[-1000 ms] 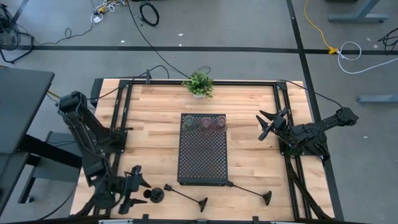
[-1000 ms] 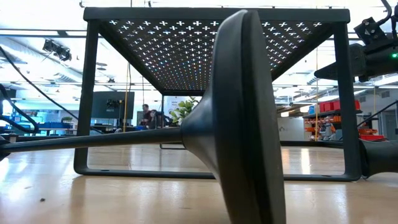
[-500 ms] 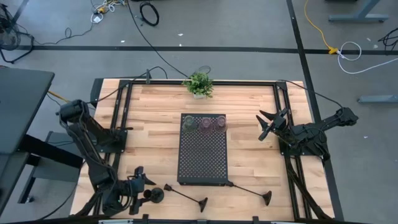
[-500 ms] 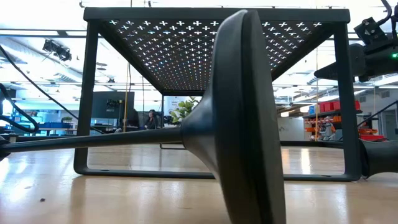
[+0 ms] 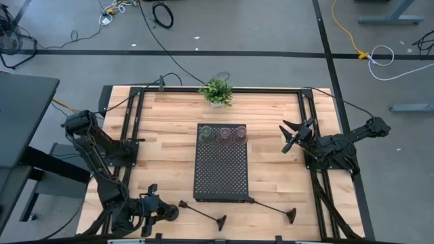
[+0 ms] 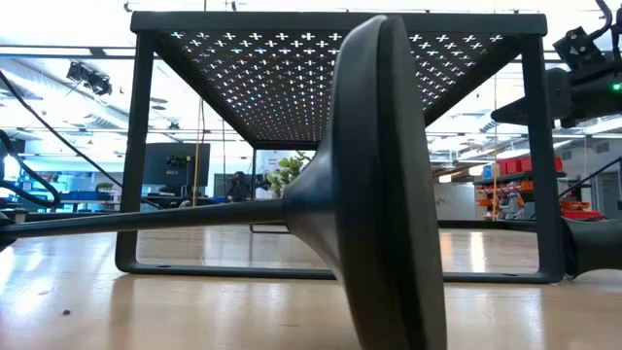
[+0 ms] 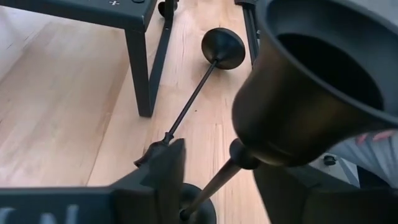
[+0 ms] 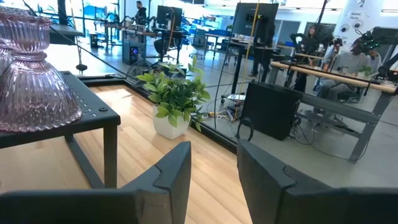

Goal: Pick & Place candle stick holders
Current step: Put the left black candle holder on the shelf

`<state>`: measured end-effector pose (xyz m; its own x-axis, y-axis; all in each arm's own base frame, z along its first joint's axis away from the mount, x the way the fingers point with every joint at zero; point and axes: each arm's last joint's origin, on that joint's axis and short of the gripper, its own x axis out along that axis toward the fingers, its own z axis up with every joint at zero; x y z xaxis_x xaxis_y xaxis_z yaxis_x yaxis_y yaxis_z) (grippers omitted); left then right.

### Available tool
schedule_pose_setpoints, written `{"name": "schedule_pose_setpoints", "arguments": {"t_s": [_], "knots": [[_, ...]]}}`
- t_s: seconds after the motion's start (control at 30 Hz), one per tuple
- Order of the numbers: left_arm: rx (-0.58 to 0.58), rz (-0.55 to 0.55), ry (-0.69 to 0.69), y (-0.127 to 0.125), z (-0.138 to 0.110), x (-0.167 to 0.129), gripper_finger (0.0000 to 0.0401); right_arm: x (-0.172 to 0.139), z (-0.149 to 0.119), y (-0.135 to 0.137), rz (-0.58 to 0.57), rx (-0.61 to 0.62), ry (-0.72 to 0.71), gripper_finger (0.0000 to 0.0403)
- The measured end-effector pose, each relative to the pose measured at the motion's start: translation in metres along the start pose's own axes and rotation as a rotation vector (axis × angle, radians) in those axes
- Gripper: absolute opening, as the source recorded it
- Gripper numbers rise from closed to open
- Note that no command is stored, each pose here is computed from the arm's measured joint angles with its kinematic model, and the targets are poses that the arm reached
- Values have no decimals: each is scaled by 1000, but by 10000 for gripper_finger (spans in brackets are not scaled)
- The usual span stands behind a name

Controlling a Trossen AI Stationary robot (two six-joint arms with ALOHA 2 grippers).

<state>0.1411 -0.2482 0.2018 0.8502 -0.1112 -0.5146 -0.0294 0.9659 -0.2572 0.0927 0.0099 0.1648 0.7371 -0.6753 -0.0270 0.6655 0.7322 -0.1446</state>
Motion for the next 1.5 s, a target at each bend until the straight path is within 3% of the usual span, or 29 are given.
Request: {"name": "schedule_pose_setpoints", "arguments": {"t_s": [0.33, 1.03, 1.3, 1.5], "knots": [[16, 19, -19, 1, 0, 0, 16, 0, 0, 0, 0, 0, 0, 130], [-29, -2, -75, -5, 10, -3, 12, 0, 0, 0, 0, 0, 0, 130], [104, -48, -110, -33, 50, -20, 12, 0, 0, 0, 0, 0, 0, 130], [175, 11, -131, -44, 92, -38, 12, 0, 0, 0, 0, 0, 0, 130]]}}
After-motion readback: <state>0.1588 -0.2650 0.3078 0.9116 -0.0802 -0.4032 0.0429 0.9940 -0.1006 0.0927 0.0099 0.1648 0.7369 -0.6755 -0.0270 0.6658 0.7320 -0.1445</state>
